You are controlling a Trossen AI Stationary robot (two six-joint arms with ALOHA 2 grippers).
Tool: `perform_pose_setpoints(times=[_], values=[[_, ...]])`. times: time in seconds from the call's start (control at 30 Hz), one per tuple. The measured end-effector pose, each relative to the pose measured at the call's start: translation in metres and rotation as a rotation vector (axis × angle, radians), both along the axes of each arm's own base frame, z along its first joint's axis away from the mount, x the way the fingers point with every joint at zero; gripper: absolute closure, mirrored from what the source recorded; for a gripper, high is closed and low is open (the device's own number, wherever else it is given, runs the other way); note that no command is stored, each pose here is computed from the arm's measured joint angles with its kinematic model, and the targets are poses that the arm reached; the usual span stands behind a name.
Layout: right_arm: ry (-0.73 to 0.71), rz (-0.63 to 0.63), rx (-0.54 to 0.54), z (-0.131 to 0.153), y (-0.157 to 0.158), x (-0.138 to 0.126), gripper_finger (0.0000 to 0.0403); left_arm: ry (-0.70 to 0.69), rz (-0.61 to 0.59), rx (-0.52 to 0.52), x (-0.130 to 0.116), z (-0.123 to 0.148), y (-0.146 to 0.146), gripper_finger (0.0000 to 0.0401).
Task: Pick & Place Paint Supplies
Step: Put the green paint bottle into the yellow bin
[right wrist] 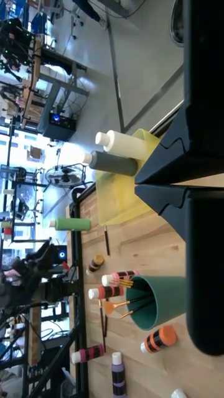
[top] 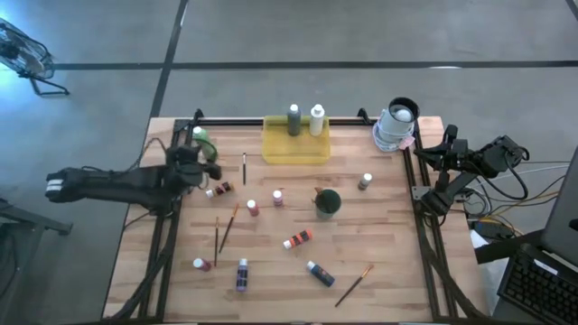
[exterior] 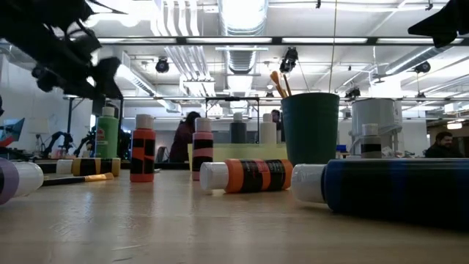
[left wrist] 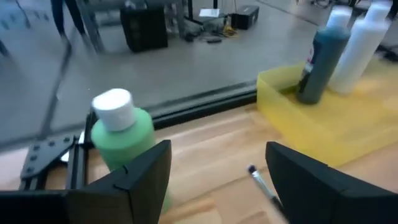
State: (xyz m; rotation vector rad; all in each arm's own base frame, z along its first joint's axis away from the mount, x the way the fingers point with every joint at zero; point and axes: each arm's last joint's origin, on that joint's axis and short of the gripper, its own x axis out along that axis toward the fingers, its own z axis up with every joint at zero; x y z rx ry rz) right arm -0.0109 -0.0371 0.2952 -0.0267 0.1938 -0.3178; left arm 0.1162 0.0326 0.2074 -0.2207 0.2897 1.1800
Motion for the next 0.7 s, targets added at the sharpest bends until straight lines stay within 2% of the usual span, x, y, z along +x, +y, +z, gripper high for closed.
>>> perform_pose_setpoints(times=[0.1,0.2,0.3,0.7], values=[[0.0,0.0,0.0,0.0,0.0,0.0,0.0394,0.026,0.015,0.065,0.002,-0.012,0.001,0.0136],[0.0,0.0,0.0,0.0,0.0,0.0,0.0394,0.03,0.138,0.149,-0.002,-0.015,0.003,0.0135],[0.0,0.0,0.0,0.0,0.0,0.0,0.0394,0.051,0.194,0.194,-0.004,-0.015,0.003,0.0137],[0.0,0.0,0.0,0.0,0.0,0.0,0.0394,0.075,0.294,0.196,-0.009,-0.024,0.013,0.014]])
